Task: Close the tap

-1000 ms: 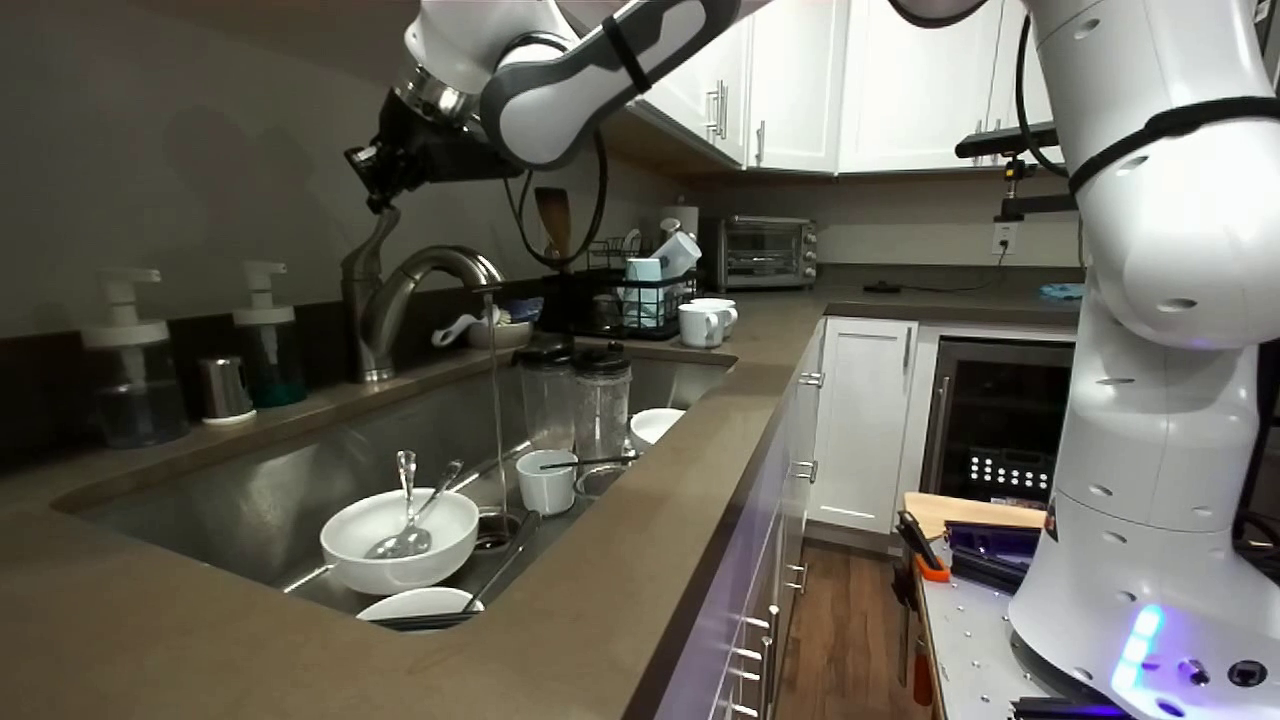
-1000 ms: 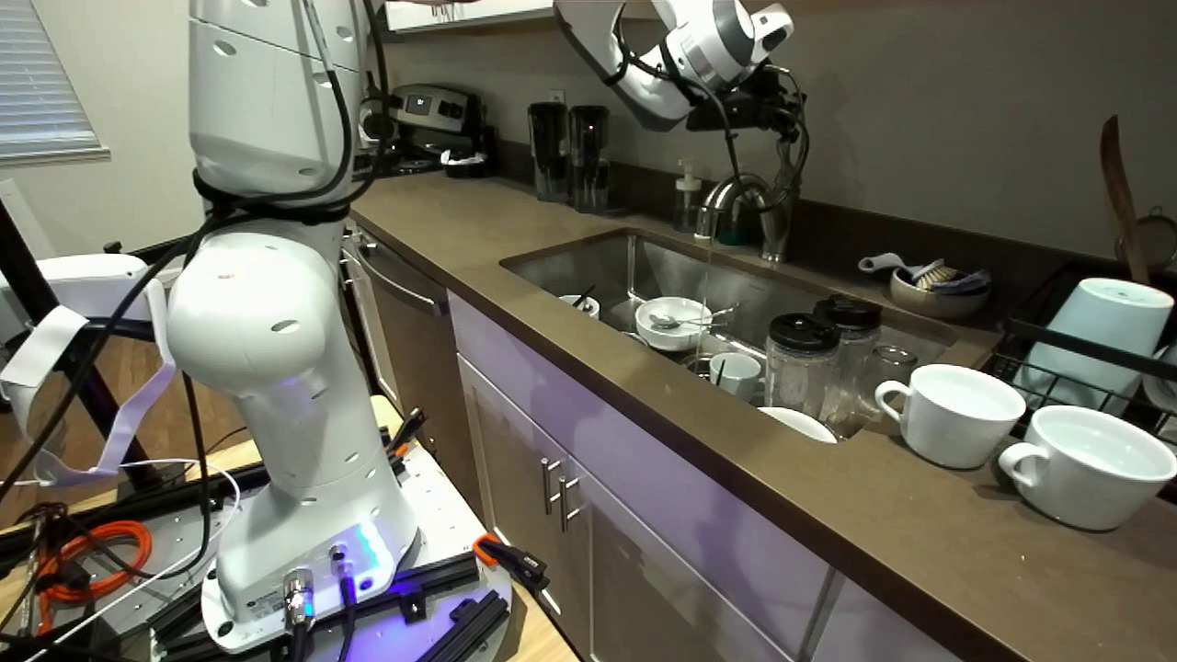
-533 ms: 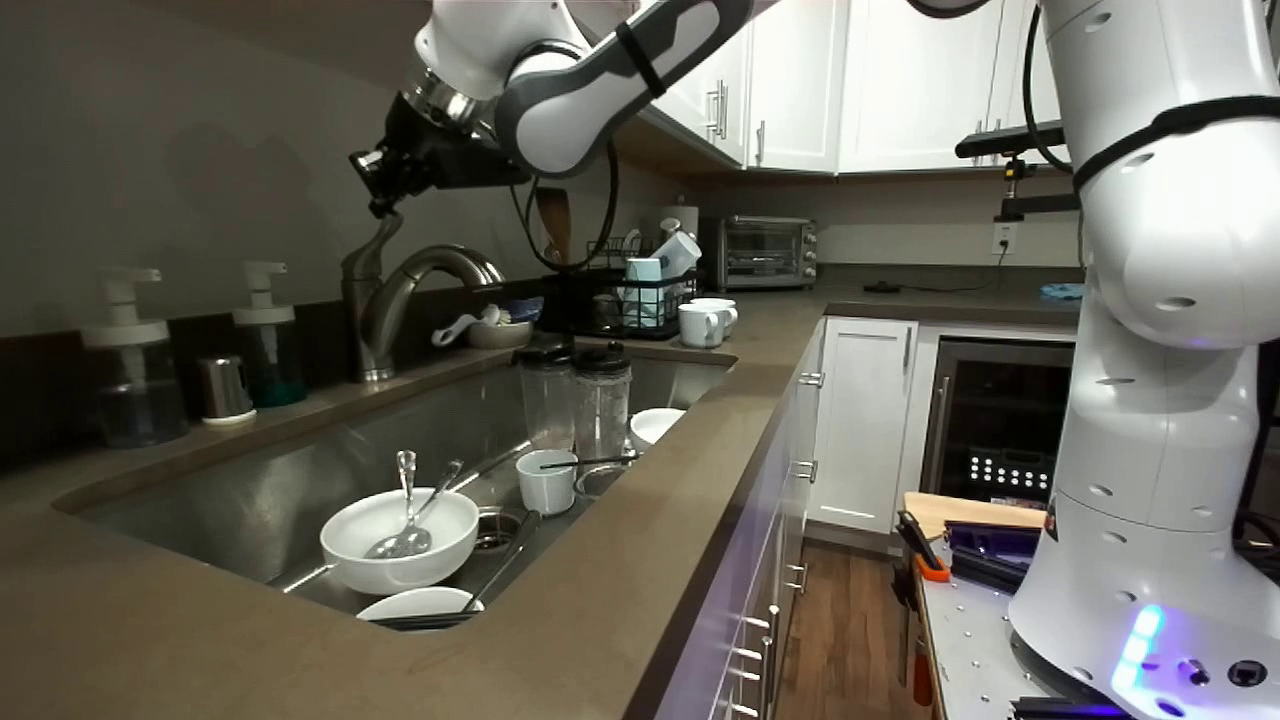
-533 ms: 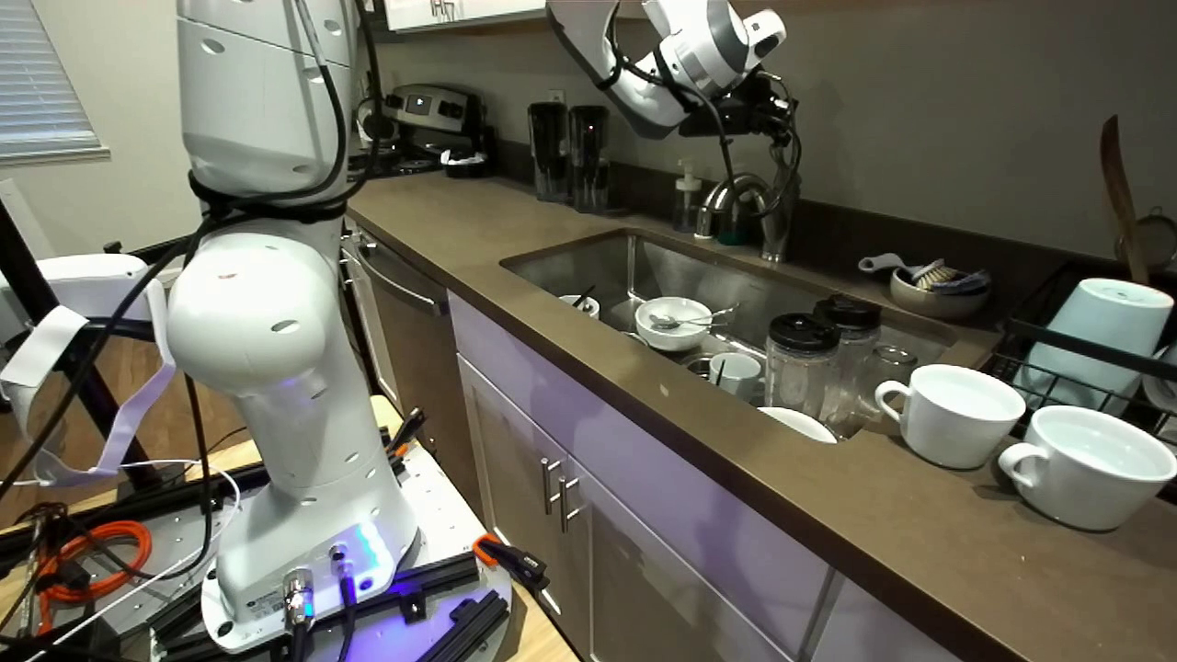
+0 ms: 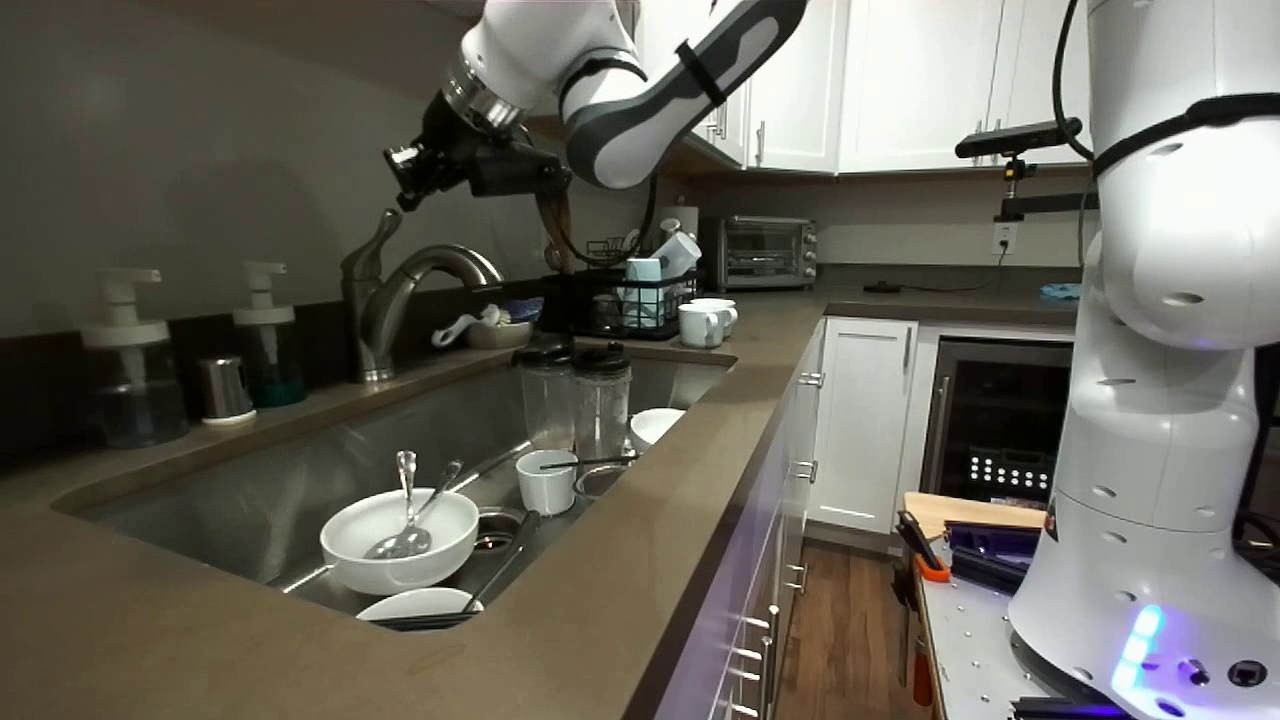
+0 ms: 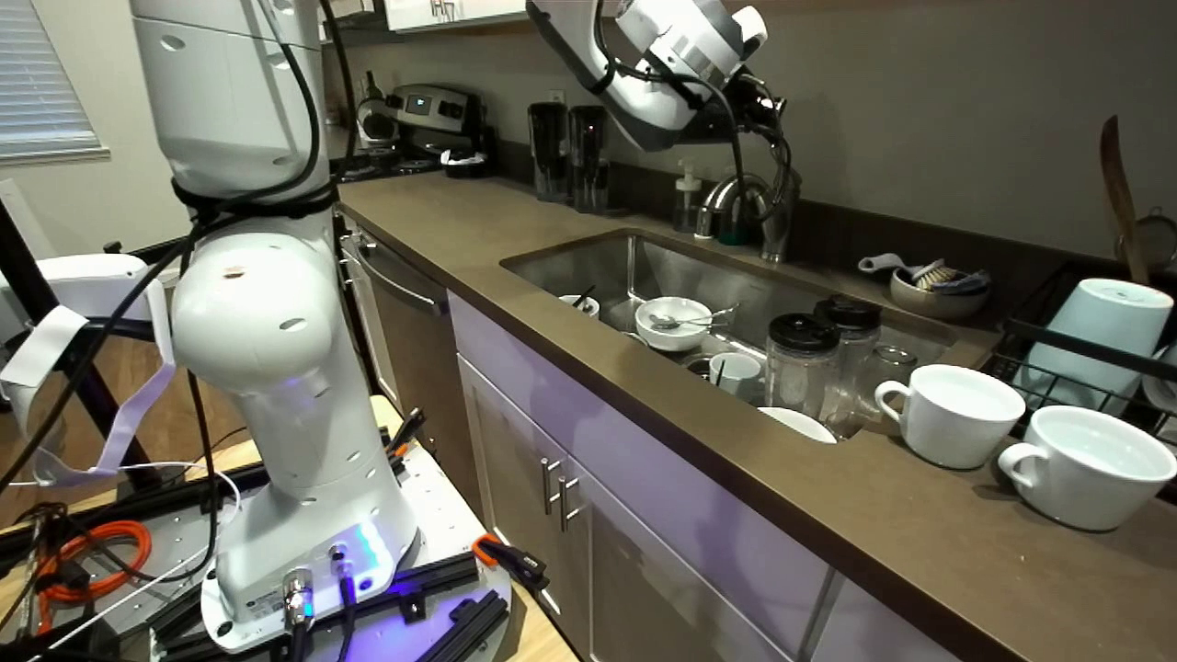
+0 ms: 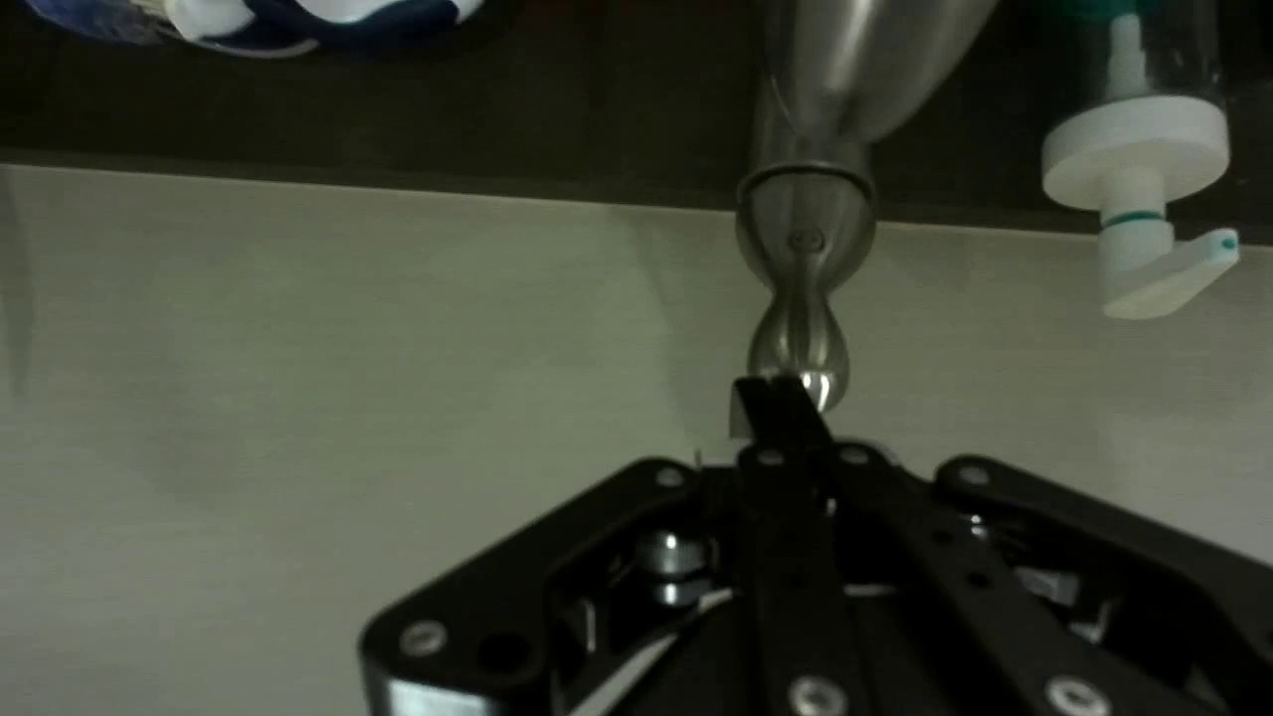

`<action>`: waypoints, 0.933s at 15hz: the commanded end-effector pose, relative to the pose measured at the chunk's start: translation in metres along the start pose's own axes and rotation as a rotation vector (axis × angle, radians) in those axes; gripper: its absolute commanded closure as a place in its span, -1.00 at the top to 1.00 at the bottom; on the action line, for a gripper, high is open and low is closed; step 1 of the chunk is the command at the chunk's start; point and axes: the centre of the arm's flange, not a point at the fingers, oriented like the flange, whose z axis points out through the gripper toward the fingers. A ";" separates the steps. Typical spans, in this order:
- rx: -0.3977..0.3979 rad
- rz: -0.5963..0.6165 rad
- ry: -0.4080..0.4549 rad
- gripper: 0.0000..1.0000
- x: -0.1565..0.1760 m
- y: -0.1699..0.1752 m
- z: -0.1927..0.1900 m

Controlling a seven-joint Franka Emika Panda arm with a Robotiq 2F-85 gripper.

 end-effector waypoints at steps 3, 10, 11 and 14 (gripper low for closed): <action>-0.077 0.010 0.017 -0.95 -0.061 -0.006 -0.081; -0.049 0.040 -0.098 -0.95 -0.105 -0.006 -0.156; -0.045 0.047 -0.119 -0.95 -0.112 -0.005 -0.165; -0.037 0.059 -0.194 -0.95 -0.128 -0.006 -0.185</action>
